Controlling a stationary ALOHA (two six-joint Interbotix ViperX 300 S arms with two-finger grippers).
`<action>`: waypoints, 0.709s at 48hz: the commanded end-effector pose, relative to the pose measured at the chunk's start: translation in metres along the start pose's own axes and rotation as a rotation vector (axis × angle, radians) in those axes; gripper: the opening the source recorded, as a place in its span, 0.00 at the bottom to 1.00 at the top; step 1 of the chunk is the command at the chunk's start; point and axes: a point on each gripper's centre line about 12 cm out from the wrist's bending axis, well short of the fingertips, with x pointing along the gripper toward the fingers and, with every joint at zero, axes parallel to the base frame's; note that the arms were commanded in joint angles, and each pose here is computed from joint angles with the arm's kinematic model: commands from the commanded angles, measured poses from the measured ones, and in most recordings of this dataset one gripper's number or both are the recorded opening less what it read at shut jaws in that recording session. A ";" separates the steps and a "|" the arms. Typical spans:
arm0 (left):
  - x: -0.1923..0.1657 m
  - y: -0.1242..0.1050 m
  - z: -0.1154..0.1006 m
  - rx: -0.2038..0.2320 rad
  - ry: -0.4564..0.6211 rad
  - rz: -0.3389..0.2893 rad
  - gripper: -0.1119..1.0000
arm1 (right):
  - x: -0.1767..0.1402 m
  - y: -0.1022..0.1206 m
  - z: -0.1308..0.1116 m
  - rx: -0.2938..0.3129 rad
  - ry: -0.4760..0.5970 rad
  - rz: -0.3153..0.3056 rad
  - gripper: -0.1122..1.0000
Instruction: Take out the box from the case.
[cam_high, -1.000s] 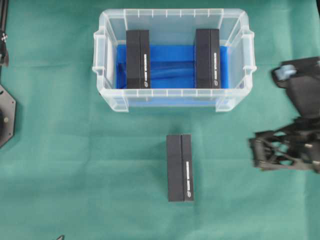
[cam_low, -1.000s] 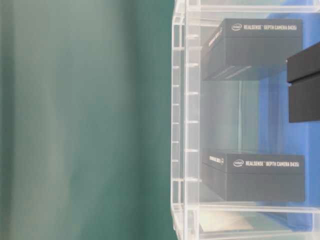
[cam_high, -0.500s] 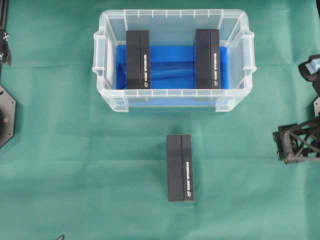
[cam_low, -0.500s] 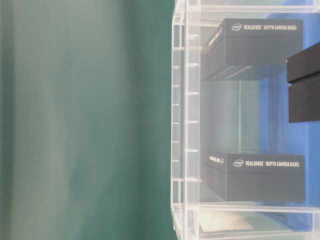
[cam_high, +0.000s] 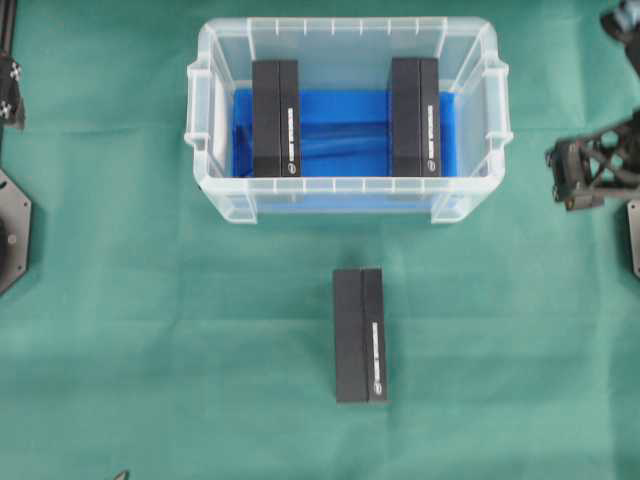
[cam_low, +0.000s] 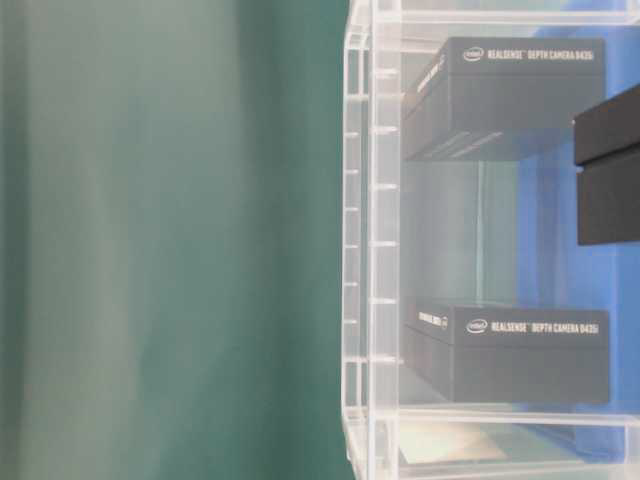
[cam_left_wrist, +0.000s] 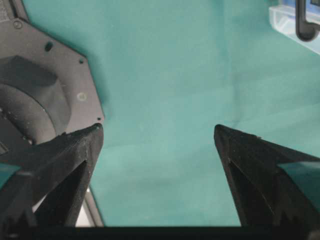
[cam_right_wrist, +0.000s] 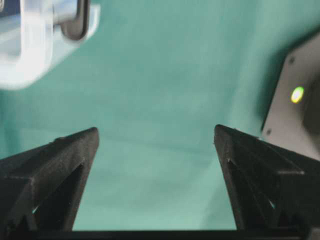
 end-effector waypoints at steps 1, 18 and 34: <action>-0.004 -0.001 0.001 0.001 -0.009 -0.012 0.96 | -0.003 -0.001 0.019 0.017 -0.018 0.015 0.92; -0.004 -0.001 0.001 -0.001 -0.009 -0.012 0.96 | 0.006 -0.012 0.077 0.017 -0.057 -0.013 0.92; -0.003 -0.001 0.001 -0.001 -0.009 -0.011 0.96 | 0.014 -0.012 0.090 0.008 -0.052 -0.024 0.92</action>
